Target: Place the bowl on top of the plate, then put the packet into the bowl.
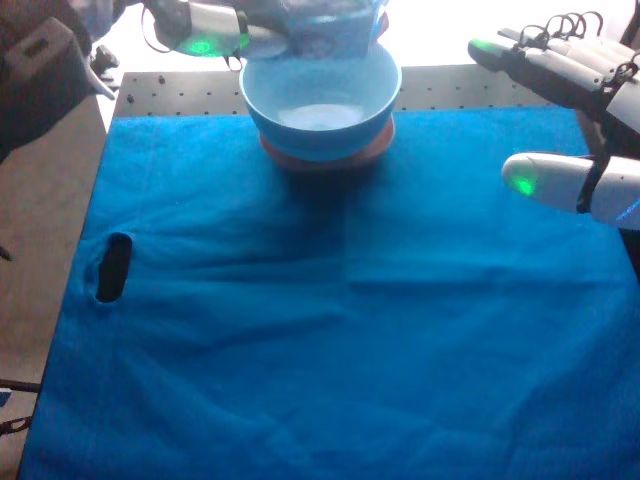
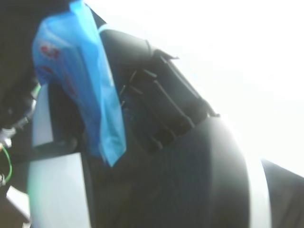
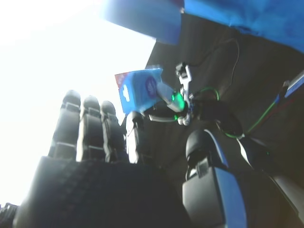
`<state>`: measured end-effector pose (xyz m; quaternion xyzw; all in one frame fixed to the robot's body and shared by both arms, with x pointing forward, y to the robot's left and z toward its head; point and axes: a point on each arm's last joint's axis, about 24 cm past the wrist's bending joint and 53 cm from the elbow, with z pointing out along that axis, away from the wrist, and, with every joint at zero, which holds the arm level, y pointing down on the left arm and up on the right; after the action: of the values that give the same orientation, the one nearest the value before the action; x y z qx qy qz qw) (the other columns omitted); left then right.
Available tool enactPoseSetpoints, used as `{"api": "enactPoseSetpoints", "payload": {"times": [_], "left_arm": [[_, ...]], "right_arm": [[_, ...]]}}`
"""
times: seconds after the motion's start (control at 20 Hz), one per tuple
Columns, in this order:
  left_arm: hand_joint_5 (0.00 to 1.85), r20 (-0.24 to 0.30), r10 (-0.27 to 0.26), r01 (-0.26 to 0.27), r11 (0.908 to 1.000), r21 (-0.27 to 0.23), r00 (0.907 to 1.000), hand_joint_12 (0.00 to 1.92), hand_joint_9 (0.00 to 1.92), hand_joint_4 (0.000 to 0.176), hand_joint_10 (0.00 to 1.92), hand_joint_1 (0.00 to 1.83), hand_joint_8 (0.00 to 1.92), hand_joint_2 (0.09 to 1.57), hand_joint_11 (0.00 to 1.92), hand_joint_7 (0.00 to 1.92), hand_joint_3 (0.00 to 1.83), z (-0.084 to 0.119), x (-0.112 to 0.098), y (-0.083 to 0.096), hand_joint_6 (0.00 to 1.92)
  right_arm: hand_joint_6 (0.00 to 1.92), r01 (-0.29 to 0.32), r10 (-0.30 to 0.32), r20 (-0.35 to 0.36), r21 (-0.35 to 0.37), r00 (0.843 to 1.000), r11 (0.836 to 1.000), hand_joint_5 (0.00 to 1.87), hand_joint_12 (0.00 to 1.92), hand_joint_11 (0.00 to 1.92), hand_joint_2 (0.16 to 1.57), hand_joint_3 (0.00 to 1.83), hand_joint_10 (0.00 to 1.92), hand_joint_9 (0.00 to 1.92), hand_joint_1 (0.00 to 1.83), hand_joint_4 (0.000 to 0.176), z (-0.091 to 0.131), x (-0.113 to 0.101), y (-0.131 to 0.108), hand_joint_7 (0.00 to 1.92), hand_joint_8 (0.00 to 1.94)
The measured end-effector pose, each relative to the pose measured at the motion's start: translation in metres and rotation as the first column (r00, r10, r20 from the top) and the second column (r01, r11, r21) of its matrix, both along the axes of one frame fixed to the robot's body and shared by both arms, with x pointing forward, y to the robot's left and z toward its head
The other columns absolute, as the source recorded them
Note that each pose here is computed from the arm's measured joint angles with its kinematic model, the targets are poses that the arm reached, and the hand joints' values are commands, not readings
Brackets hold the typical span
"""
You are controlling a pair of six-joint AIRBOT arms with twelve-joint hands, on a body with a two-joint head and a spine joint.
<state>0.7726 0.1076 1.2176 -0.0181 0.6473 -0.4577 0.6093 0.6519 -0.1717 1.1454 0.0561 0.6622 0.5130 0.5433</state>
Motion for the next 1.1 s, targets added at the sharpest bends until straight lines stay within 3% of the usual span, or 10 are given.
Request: {"api": "enactPoseSetpoints", "payload": {"times": [0.05, 0.1, 0.2, 0.4, 0.65, 0.75, 0.85, 0.95, 1.05, 1.1], "left_arm": [[0.95, -0.013, 0.006, -0.006, 1.0000, 0.007, 0.9999, 1.13, 0.99, 0.038, 0.42, 1.09, 0.47, 1.12, 0.73, 0.96, 0.00, -0.004, 0.002, 0.000, 1.02], [0.78, -0.026, 0.011, -0.010, 0.9999, 0.012, 0.9996, 1.10, 0.91, 0.000, 0.28, 1.00, 0.20, 1.03, 0.60, 0.91, 0.00, -0.008, 0.005, -0.001, 0.39], [0.68, -0.046, 0.022, -0.022, 0.9996, 0.018, 0.9987, 1.01, 0.77, 0.000, 0.05, 0.93, 0.01, 0.97, 0.34, 0.76, 0.00, -0.013, 0.008, 0.001, 0.03], [0.53, -0.055, 0.032, -0.032, 0.9995, 0.005, 0.9979, 0.87, 0.48, 0.059, 0.00, 0.85, 0.00, 0.96, 0.03, 0.54, 0.00, -0.013, 0.010, 0.004, 0.00], [0.42, -0.048, 0.021, -0.022, 0.9995, -0.021, 0.9986, 0.69, 0.39, 0.080, 0.00, 0.83, 0.00, 0.96, 0.00, 0.43, 0.00, -0.011, 0.002, 0.006, 0.00], [0.24, -0.028, 0.006, -0.007, 0.9997, -0.022, 0.9996, 0.34, 0.18, 0.166, 0.00, 0.71, 0.00, 0.94, 0.00, 0.20, 0.00, -0.009, -0.010, 0.012, 0.00], [0.09, -0.018, 0.003, -0.003, 0.9998, -0.018, 0.9998, 0.03, 0.02, 0.176, 0.00, 0.68, 0.00, 0.92, 0.00, 0.03, 0.00, -0.010, -0.021, 0.025, 0.00], [0.01, -0.004, 0.005, -0.005, 0.9996, -0.027, 1.0000, 0.00, 0.00, 0.176, 0.00, 0.67, 0.00, 0.89, 0.00, 0.00, 0.00, -0.011, -0.035, 0.043, 0.00], [0.00, -0.012, 0.021, -0.021, 0.9988, -0.044, 0.9997, 0.00, 0.00, 0.176, 0.00, 0.63, 0.00, 0.88, 0.00, 0.00, 0.00, -0.020, -0.051, 0.065, 0.00], [0.00, -0.021, 0.028, -0.029, 0.9981, -0.054, 0.9994, 0.00, 0.00, 0.176, 0.00, 0.63, 0.00, 0.86, 0.00, 0.00, 0.00, -0.023, -0.056, 0.072, 0.00]], "right_arm": [[0.00, 0.000, 0.000, 0.000, 0.000, 1.000, 1.000, 0.00, 0.00, 0.00, 1.26, 0.00, 0.00, 0.00, 0.08, 0.164, 0.000, 0.000, 0.000, 0.00, 0.00], [0.00, 0.000, 0.000, 0.000, -0.001, 1.000, 1.000, 0.00, 0.00, 0.00, 1.27, 0.01, 0.00, 0.00, 0.07, 0.155, 0.000, 0.000, 0.000, 0.00, 0.00], [0.00, 0.002, -0.002, -0.001, 0.000, 1.000, 1.000, 0.00, 0.00, 0.00, 1.28, 0.01, 0.00, 0.00, 0.02, 0.145, 0.000, 0.000, -0.001, 0.00, 0.00], [0.00, 0.002, -0.002, -0.001, -0.001, 1.000, 1.000, 0.00, 0.00, 0.00, 1.30, 0.01, 0.00, 0.00, 0.00, 0.116, -0.001, 0.000, -0.001, 0.00, 0.00], [0.00, 0.001, -0.001, -0.008, 0.000, 1.000, 1.000, 0.00, 0.00, 0.00, 1.28, 0.00, 0.00, 0.00, 0.04, 0.150, -0.004, -0.001, 0.000, 0.00, 0.00], [0.00, 0.007, -0.007, -0.013, 0.000, 1.000, 1.000, 0.00, 0.00, 0.00, 1.28, 0.00, 0.00, 0.00, 0.05, 0.146, -0.005, 0.000, -0.001, 0.00, 0.00], [0.00, 0.014, -0.014, -0.012, 0.000, 1.000, 1.000, 0.00, 0.00, 0.00, 1.27, 0.00, 0.00, 0.00, 0.01, 0.120, -0.004, 0.001, -0.004, 0.00, 0.00], [0.00, 0.026, -0.026, -0.012, 0.004, 1.000, 1.000, 0.00, 0.00, 0.00, 1.23, 0.00, 0.00, 0.00, 0.04, 0.153, -0.001, 0.001, -0.010, 0.00, 0.00], [0.00, 0.057, -0.056, -0.005, 0.033, 0.998, 0.998, 0.00, 0.00, 0.00, 1.15, 0.00, 0.00, 0.00, 0.01, 0.134, 0.000, -0.009, -0.028, 0.00, 0.00], [0.00, 0.072, -0.072, -0.015, 0.034, 0.997, 0.997, 0.00, 0.00, 0.00, 1.11, 0.00, 0.00, 0.00, 0.00, 0.160, -0.003, -0.012, -0.035, 0.00, 0.00]]}}
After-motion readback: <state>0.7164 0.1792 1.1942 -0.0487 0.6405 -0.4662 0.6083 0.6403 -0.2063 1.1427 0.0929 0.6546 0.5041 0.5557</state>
